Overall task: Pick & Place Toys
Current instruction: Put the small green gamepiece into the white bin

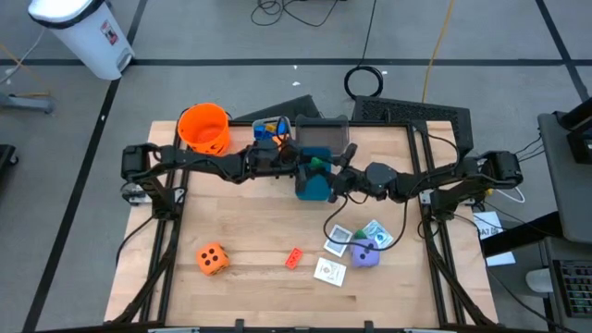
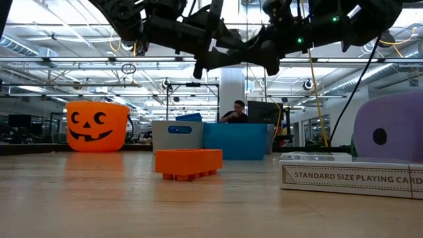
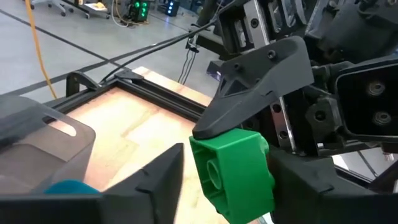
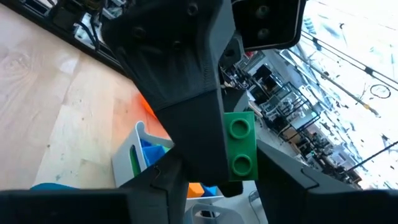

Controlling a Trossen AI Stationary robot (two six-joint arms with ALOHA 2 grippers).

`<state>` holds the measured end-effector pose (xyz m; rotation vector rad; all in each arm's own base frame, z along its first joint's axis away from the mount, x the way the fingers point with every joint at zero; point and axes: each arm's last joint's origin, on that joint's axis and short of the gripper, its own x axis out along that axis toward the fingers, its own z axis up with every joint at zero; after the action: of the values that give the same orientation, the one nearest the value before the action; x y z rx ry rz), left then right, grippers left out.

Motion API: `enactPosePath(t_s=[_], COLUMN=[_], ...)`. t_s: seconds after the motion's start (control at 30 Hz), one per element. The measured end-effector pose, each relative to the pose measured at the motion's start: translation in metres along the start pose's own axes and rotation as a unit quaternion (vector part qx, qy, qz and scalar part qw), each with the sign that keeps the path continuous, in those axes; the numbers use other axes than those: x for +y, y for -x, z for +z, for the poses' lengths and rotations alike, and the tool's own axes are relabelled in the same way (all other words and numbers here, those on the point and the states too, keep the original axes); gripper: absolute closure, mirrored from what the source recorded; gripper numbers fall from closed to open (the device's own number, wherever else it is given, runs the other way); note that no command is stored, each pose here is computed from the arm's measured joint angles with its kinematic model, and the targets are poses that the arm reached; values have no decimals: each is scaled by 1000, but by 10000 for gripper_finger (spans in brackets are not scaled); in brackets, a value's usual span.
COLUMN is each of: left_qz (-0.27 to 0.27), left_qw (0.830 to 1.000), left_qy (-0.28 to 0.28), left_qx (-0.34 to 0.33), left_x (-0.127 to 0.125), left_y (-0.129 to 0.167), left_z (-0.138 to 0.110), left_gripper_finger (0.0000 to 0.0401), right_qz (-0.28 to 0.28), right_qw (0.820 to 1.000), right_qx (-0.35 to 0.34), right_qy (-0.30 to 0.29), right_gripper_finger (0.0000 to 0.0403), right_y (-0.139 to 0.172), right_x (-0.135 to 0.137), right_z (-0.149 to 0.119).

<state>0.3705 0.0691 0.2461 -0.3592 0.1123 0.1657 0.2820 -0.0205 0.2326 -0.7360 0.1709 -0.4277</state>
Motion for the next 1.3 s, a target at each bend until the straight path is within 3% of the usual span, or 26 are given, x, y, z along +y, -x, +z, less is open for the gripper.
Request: enactPosePath(t_s=[0.2, 0.33, 0.5, 0.67, 0.8, 1.03, 1.17, 1.3], left_qz=[-3, -8, 1, 88, 159, 250, 335, 349], left_qw=[1000, 1000, 999, 992, 981, 965, 940, 933], left_qy=[15, 0, -51, -92, -111, -68, -33, -17], left_qx=[0, 1, -2, -4, 18, 48, 47, 79], left_x=[0, 0, -2, -2, 1, 45, 83, 104], left_y=[0, 0, 11, 33, 46, 57, 74, 80], left_z=[0, 0, 12, 32, 36, 9, -5, -22], left_gripper_finger=[290, 291, 299, 300, 300, 300, 300, 300], right_qz=[5, 7, -4, 2, -2, -1, -1, -1], right_qw=[1000, 1000, 996, 990, 990, 990, 990, 990], right_qx=[8, 7, -15, -39, -45, -43, -43, -44], right_qy=[13, 1, -83, -135, -136, -135, -136, -135], right_gripper_finger=[254, 243, 202, 161, 139, 130, 135, 138], right_y=[0, 0, 2, 6, 8, 8, 8, 8], right_x=[1, 2, 0, 1, 0, 1, 1, 1], right_z=[-1, -1, 5, 12, 15, 15, 15, 15])
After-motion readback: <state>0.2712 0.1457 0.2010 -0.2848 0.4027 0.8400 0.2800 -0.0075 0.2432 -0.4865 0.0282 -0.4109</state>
